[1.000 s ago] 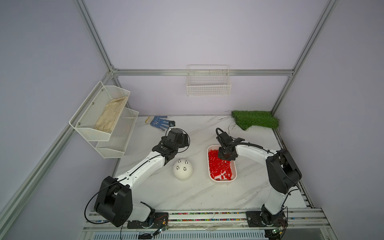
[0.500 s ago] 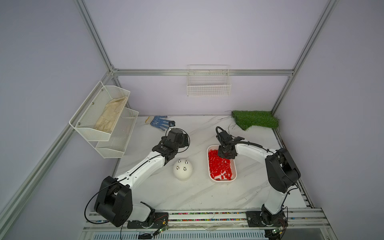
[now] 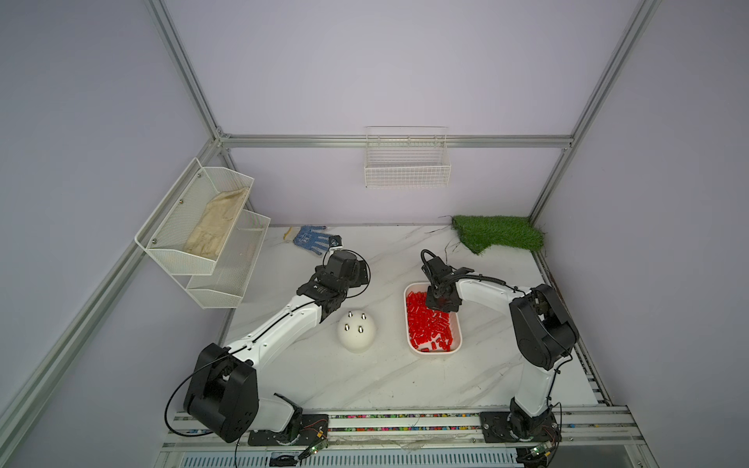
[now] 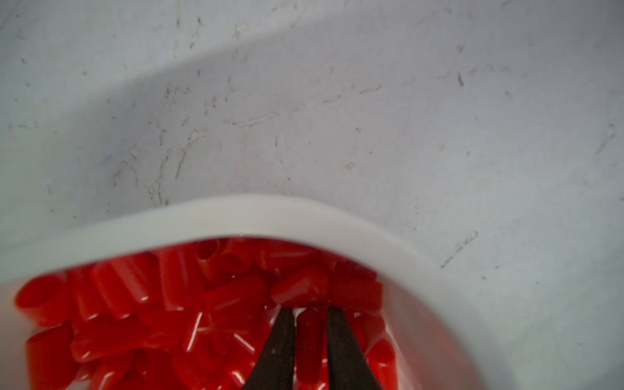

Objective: Cover the protruding screws with screw protection sleeves
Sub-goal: Pick up the screw protection sleeve from the storage box.

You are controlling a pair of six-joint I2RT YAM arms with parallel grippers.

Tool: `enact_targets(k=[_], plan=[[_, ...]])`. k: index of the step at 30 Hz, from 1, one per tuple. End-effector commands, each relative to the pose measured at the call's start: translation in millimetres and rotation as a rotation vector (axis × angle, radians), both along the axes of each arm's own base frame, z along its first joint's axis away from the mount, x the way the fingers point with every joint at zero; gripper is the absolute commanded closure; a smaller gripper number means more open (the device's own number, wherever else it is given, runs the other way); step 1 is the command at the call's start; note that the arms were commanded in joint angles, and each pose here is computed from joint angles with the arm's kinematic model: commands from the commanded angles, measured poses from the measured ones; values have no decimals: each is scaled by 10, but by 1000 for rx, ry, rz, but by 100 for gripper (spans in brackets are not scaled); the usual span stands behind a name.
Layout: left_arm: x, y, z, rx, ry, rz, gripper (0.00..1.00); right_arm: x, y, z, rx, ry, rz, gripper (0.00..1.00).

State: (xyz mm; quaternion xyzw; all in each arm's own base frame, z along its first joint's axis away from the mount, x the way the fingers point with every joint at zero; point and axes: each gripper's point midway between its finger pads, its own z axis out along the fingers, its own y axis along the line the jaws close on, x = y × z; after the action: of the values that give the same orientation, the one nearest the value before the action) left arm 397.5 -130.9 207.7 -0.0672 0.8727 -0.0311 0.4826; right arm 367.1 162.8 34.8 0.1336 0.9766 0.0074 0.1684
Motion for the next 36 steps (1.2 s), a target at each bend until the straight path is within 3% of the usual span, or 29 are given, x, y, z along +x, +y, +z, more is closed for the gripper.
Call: enact_targets(k=[1, 20, 36], plan=[[6, -24, 74, -32, -33, 5, 0, -4, -36, -91, 1, 16, -17, 79], [6, -35, 69, -40, -33, 5, 0, -101, -19, -144, 30, 52, -24, 71], [7, -80, 83, -61, -34, -12, 0, -134, 9, -8, 75, 22, -32, 81]])
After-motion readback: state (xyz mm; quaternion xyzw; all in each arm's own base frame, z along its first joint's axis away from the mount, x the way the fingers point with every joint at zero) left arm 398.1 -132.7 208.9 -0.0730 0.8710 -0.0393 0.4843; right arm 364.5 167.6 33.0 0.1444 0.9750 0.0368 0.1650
